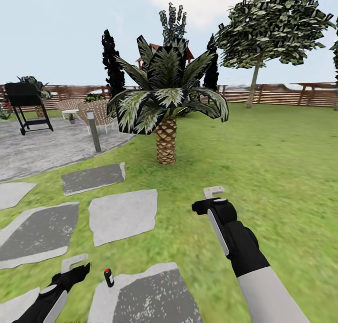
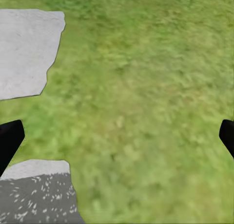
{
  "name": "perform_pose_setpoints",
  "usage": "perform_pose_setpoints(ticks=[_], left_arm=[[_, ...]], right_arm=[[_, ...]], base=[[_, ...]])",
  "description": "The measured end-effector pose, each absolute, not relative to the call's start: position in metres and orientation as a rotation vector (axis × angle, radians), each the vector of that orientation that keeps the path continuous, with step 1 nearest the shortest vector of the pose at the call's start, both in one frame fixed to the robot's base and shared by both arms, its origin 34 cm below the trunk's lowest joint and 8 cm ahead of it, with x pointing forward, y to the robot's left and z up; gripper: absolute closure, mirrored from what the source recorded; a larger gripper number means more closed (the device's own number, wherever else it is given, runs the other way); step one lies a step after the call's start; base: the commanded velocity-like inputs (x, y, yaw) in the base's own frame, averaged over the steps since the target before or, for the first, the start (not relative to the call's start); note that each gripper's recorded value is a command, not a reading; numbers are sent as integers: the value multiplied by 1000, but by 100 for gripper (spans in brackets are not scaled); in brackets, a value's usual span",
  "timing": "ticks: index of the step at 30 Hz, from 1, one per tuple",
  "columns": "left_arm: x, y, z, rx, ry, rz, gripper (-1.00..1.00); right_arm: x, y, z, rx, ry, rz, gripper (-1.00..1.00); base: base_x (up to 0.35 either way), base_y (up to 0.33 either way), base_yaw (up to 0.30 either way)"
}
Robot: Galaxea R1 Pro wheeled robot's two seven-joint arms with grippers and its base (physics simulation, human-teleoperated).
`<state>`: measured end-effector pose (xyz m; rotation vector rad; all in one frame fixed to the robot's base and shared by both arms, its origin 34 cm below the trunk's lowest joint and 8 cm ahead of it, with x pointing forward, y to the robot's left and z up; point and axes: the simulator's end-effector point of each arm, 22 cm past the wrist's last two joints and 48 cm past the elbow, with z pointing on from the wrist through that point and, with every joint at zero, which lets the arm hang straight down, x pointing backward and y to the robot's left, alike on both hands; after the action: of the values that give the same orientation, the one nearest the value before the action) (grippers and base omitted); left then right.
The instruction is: Pick up the pesticide atomizer in the garden and spray insectifuge to fully cover both potted plants in the garden.
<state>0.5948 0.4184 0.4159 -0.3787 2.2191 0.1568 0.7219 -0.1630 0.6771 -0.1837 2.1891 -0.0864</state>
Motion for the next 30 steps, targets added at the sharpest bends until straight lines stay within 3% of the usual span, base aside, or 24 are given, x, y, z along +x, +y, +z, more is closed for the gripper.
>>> perform_pose_setpoints(ticks=[5, 12, 18, 25, 30], left_arm=[[597, 411, 416, -376, 2204, 146, -100], [598, 406, 416, -372, 2204, 136, -100], [598, 404, 416, -366, 2204, 128, -100], [601, 400, 418, -368, 2195, 116, -100], [615, 399, 438, -301, 2109, 147, -100]], right_arm=[[722, -163, 677, -187, 2189, -88, -100], [722, -164, 677, -187, 2189, -93, -100], [722, -165, 678, -185, 2185, -95, -100], [722, -164, 678, -186, 2185, -93, -100], [722, -166, 680, -184, 2181, -97, -100]], base=[[281, -49, 248], [272, 186, 28], [184, 200, -225], [19, 21, -285], [1, 1, -90]])
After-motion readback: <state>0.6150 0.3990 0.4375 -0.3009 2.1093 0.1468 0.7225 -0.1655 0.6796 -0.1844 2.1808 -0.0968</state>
